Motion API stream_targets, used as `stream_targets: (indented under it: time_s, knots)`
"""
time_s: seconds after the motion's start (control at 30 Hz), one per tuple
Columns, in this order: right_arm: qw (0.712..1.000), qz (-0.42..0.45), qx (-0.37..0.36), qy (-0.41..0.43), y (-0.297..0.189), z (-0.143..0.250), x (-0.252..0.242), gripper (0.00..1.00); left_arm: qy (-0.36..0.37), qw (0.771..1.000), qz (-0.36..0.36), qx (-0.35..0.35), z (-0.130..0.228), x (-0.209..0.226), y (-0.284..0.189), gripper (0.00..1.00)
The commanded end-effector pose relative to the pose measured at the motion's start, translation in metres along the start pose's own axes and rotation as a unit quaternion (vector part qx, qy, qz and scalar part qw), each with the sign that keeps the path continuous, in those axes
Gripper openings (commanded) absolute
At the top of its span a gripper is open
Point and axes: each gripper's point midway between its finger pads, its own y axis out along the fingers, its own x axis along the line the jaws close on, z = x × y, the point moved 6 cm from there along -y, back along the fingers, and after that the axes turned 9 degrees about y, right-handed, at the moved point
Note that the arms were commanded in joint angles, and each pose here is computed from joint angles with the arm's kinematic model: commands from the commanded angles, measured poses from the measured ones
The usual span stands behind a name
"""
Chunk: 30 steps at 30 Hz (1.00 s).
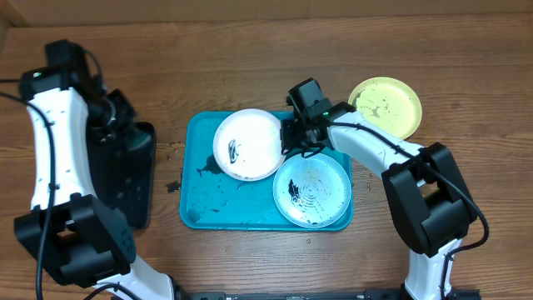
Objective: Clean dirty plates on tray and stack at the side
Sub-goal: 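Release the yellow plate and reach the right gripper to the white plate, then grip the white plate rim with the right gripper, bring sponge over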
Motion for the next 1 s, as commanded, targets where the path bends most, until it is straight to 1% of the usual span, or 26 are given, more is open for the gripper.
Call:
stream_targets:
  time_s: [0.0,0.23,0.47,0.7,0.8,0.9,0.97]
  knots:
    - [0.998,-0.053,0.030,-0.013,-0.002,0.011,0.026,0.04,0.074,0.996,0.044,0.006,0.014,-0.039,-0.006,0.04]
    - [0.997,-0.053,0.048,-0.022,0.003,0.030,0.042,0.04,0.143,0.987,0.051,0.058,0.054,-0.090,0.033,0.04]
    - [1.000,0.020,-0.002,-0.013,0.005,0.022,0.029,0.04,0.162,0.982,0.050,0.084,0.089,-0.122,0.067,0.04]
    - [0.999,0.039,-0.026,0.006,0.005,0.017,0.027,0.04,0.207,0.974,0.069,0.068,0.115,-0.154,0.097,0.04]
    - [0.999,0.039,-0.024,0.006,0.006,0.019,0.028,0.04,0.212,0.973,0.070,0.051,0.120,-0.163,0.105,0.04]
    - [0.999,0.039,-0.024,0.017,0.006,0.019,0.028,0.04,0.204,0.977,0.053,0.032,0.119,-0.164,0.112,0.04]
    - [0.999,0.039,-0.024,0.017,0.006,0.019,0.028,0.04,0.204,0.977,0.055,0.029,0.121,-0.165,0.118,0.04]
